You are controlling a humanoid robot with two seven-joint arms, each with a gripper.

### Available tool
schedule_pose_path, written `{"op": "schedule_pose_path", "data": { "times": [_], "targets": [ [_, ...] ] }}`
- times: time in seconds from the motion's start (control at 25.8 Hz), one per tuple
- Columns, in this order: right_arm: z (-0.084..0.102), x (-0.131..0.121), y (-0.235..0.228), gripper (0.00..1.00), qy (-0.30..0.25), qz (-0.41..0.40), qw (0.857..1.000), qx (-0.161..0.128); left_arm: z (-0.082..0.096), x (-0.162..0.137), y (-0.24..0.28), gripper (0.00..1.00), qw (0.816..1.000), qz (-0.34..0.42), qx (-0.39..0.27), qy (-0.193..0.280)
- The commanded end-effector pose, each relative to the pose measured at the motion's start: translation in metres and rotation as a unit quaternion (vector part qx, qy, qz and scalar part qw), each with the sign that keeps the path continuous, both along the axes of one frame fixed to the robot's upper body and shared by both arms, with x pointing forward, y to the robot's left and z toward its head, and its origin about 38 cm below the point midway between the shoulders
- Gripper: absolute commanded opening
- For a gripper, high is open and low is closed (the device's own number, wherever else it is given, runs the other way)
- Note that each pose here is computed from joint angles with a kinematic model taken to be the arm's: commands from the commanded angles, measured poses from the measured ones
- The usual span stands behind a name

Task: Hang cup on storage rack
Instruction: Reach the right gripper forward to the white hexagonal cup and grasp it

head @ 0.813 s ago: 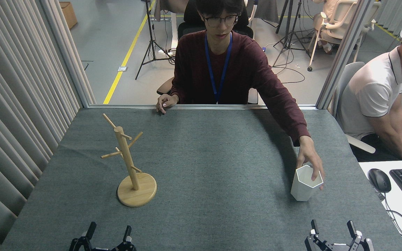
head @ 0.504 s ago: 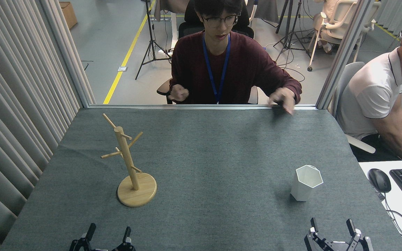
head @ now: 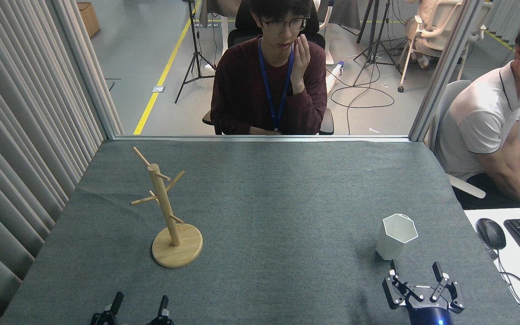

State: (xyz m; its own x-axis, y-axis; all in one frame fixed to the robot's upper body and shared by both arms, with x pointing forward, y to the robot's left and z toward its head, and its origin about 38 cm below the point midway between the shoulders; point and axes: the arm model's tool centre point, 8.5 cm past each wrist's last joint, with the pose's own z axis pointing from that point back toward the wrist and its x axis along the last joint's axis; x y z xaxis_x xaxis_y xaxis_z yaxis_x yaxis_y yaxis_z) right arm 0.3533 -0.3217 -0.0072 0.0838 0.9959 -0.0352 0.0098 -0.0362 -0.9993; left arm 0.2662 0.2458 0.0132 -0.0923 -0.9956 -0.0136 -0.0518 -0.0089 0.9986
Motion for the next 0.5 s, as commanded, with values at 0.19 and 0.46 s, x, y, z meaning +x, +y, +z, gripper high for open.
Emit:
{"op": "schedule_pose_path", "data": {
  "times": [0.19, 0.46],
  "targets": [
    [-0.005, 0.034, 0.009, 0.99, 0.015, 0.008, 1.0, 0.009, -0.003, 0.0, 0.001, 1.0, 1.0, 0.0, 0.0, -0.001],
    [-0.004, 0.05, 0.009, 0.99, 0.019, 0.001, 1.0, 0.015, -0.008, -0.003, 0.001, 1.0, 1.0, 0.001, 0.0, -0.001]
  ]
}}
